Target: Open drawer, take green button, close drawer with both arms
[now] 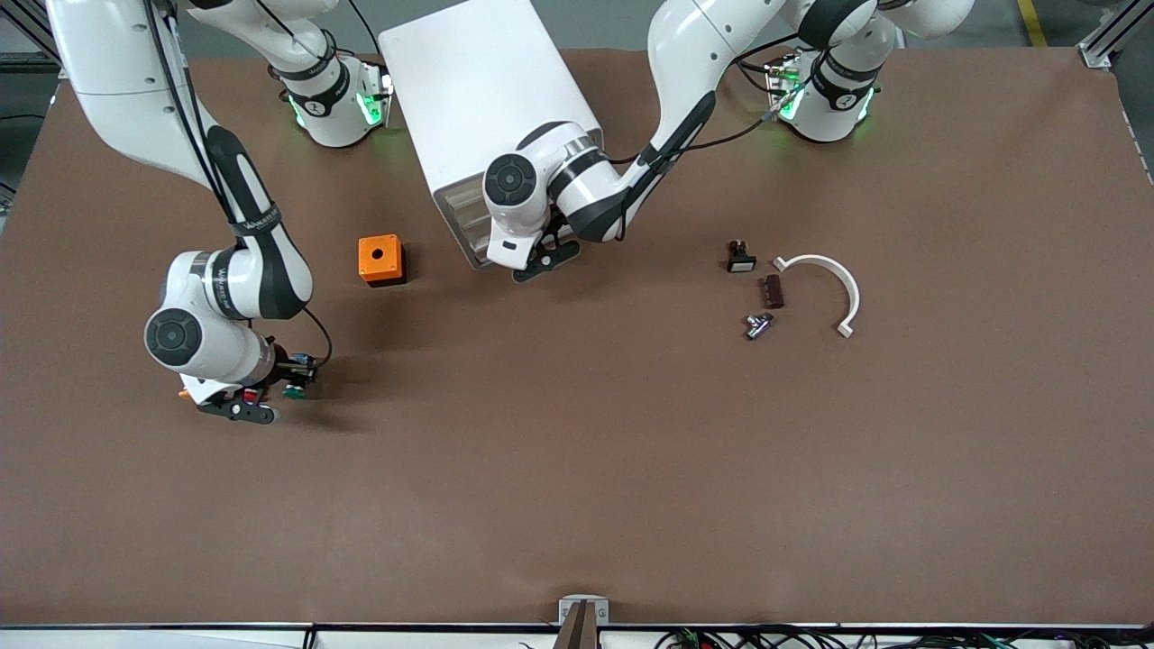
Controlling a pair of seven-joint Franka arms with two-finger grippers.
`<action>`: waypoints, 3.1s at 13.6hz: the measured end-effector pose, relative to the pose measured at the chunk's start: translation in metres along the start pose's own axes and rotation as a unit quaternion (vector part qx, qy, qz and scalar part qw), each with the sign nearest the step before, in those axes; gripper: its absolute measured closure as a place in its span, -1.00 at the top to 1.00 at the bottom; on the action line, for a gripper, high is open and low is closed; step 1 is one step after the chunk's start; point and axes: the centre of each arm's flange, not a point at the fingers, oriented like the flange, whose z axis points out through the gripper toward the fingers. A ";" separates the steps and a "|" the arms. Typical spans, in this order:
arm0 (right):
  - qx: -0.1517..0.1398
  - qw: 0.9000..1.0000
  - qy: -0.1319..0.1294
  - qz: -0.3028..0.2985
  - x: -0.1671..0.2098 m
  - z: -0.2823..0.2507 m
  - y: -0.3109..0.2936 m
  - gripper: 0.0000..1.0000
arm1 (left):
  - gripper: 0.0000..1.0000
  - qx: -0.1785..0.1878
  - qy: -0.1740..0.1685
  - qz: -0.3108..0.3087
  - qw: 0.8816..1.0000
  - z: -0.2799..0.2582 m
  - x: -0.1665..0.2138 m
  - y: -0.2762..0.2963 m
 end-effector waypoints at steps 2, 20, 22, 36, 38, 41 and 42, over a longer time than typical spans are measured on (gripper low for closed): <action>-0.016 1.000 0.001 -0.004 -0.001 0.007 -0.005 -0.12 | 1.00 0.001 -0.001 -0.001 1.000 0.000 -0.001 0.000; -0.026 1.000 0.006 0.005 -0.006 0.006 -0.023 -0.06 | 1.00 -0.046 0.176 0.085 0.980 -0.247 0.364 -0.159; -0.026 1.000 0.007 0.005 -0.005 0.006 -0.023 0.09 | 1.00 -0.041 0.186 0.114 0.975 -0.290 0.372 -0.190; 0.014 0.998 0.010 -0.057 -0.026 -0.258 -0.003 1.00 | 1.00 -0.011 0.122 0.229 0.966 -0.470 0.365 -0.458; 0.022 0.996 0.014 -0.082 -0.041 -0.301 0.009 1.00 | 1.00 -0.008 0.124 0.229 0.965 -0.474 0.344 -0.469; 0.036 0.995 0.017 -0.096 -0.076 -0.355 0.030 1.00 | 1.00 -0.014 0.120 0.227 0.966 -0.474 0.316 -0.484; 0.041 0.994 0.024 -0.097 -0.085 -0.370 0.035 1.00 | 1.00 -0.016 0.118 0.227 0.967 -0.471 0.307 -0.488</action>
